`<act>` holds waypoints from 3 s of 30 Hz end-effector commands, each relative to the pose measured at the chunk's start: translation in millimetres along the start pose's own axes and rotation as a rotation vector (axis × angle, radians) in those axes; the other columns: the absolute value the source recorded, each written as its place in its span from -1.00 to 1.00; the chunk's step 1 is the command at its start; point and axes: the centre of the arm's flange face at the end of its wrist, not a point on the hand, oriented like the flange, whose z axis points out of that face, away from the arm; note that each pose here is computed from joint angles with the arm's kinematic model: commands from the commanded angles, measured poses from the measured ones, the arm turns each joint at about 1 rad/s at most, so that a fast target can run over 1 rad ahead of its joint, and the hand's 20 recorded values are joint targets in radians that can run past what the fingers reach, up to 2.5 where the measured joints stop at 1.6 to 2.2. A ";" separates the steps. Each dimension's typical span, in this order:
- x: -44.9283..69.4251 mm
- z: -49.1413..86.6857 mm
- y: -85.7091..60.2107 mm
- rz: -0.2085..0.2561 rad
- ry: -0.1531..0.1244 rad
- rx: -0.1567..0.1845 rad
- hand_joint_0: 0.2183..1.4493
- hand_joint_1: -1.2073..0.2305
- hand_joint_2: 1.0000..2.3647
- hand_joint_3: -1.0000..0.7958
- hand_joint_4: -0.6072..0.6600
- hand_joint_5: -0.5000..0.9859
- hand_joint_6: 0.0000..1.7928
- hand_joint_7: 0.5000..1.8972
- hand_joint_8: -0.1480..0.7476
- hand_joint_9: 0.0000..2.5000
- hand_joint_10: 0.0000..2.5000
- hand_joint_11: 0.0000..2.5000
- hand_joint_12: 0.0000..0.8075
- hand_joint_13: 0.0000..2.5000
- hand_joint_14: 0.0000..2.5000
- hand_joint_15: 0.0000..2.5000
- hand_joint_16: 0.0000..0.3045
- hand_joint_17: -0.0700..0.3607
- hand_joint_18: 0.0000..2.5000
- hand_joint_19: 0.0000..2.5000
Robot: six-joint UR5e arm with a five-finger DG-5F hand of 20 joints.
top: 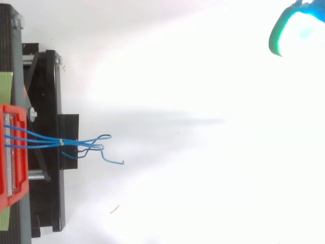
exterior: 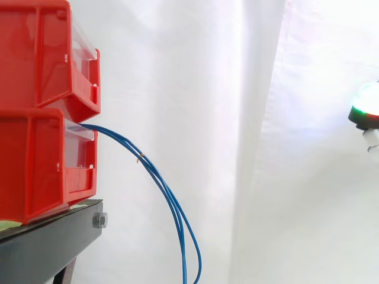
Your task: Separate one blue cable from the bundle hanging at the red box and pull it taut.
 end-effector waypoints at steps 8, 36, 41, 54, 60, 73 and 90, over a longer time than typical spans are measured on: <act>-0.3 0.1 -0.6 0.000 -0.001 0.001 -0.43 -0.04 -1.00 -0.44 0.30 -0.66 -0.44 -0.73 -0.02 -0.68 -1.00 -0.93 -0.13 -0.77 -1.00 -0.89 -0.66 -0.14 -0.61 -0.64; 0.3 -0.1 1.1 0.000 0.000 -0.002 -0.42 -0.06 -1.00 -0.44 0.32 -0.65 -0.44 -0.71 0.00 -0.65 -1.00 -0.90 -0.15 -0.75 -1.00 -0.90 -0.70 -0.19 -0.62 -0.70; 0.4 0.0 0.5 0.000 0.000 -0.002 -0.44 -0.06 -1.00 -0.44 0.32 -0.65 -0.44 -0.71 0.01 -0.65 -1.00 -0.89 -0.14 -0.75 -1.00 -0.89 -0.69 -0.19 -0.62 -0.71; 5.0 1.6 2.2 0.004 0.009 -0.005 -0.47 -0.07 -1.00 -0.44 0.34 -0.64 -0.44 -0.69 0.02 -0.60 -1.00 -0.86 -0.18 -0.72 -1.00 -0.89 -0.71 -0.22 -0.61 -0.71; 3.3 3.8 2.0 0.001 -0.015 -0.013 -0.46 -0.07 -1.00 -0.44 0.35 -0.64 -0.44 -0.69 0.06 -0.58 -1.00 -0.85 -0.16 -0.70 -1.00 -0.88 -0.71 -0.21 -0.58 -0.73; 14.4 41.0 -7.6 -0.013 -0.072 -0.096 -0.44 -0.07 -1.00 -0.44 0.35 -0.64 -0.44 -0.69 0.06 -0.58 -1.00 -0.85 -0.18 -0.69 -1.00 -0.88 -0.72 -0.23 -0.57 -0.72; 41.3 94.5 -46.1 -0.017 -0.094 -0.129 -0.39 -0.15 -1.00 -0.44 0.34 -0.64 -0.44 -0.68 0.04 -0.58 -1.00 -0.85 -0.20 -0.69 -1.00 -0.88 -0.73 -0.24 -0.57 -0.73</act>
